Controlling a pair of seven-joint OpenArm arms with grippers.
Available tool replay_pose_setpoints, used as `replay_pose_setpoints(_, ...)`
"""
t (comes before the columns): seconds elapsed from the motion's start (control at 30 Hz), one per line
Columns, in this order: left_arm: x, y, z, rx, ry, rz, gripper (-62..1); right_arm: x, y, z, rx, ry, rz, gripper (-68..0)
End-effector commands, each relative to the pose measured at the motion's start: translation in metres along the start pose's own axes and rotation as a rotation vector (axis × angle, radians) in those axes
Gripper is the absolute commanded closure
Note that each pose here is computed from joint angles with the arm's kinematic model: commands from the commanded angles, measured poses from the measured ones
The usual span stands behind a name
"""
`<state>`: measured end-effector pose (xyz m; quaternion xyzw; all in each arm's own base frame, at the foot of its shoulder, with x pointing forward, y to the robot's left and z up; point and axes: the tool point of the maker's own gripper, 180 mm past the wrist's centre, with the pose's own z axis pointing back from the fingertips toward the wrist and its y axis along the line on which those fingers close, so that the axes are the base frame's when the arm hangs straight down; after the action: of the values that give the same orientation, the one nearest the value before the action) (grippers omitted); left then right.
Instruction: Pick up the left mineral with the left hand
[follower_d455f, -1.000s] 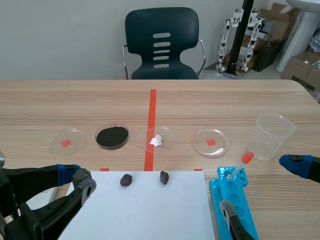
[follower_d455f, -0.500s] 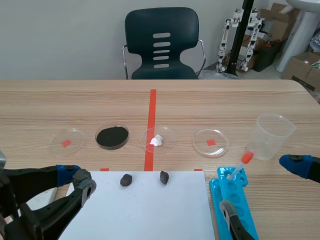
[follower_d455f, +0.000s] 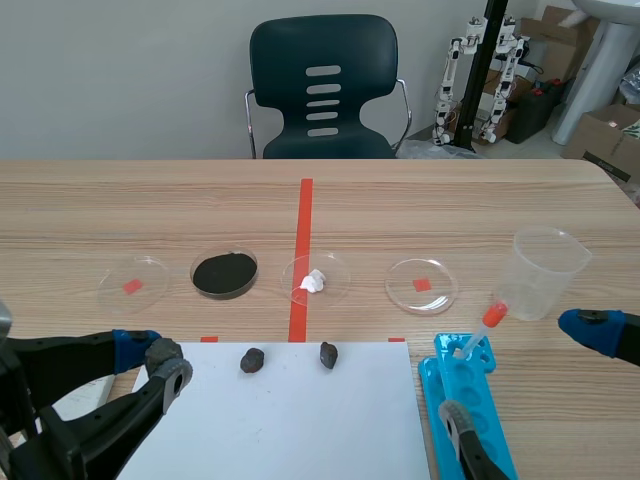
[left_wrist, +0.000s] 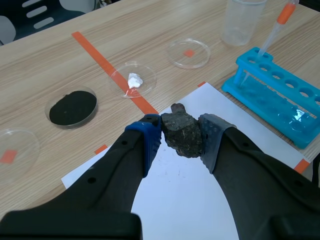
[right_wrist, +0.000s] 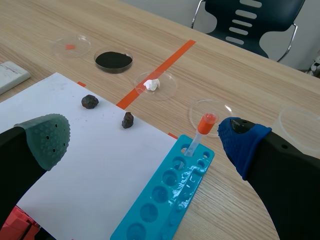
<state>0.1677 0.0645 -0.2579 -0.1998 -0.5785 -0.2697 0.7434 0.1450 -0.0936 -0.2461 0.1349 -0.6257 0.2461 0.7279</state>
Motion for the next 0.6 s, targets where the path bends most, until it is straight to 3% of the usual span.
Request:
replay_pose_setpoints(0.0, 0.0138, -0.0007, -0.0019, -0.003, -0.049, 0.000, -8.5, 0.0068, -0.0026, -0.0006, -0.004, -0.026, 0.007, -62.3)
replay_pose_setpoints(0.57, 0.0155, 0.0007, -0.0031, -0.001, -0.055, -0.005, -8.5, 0.0068, -0.0026, -0.0006, -0.004, -0.026, 0.007, -62.3)
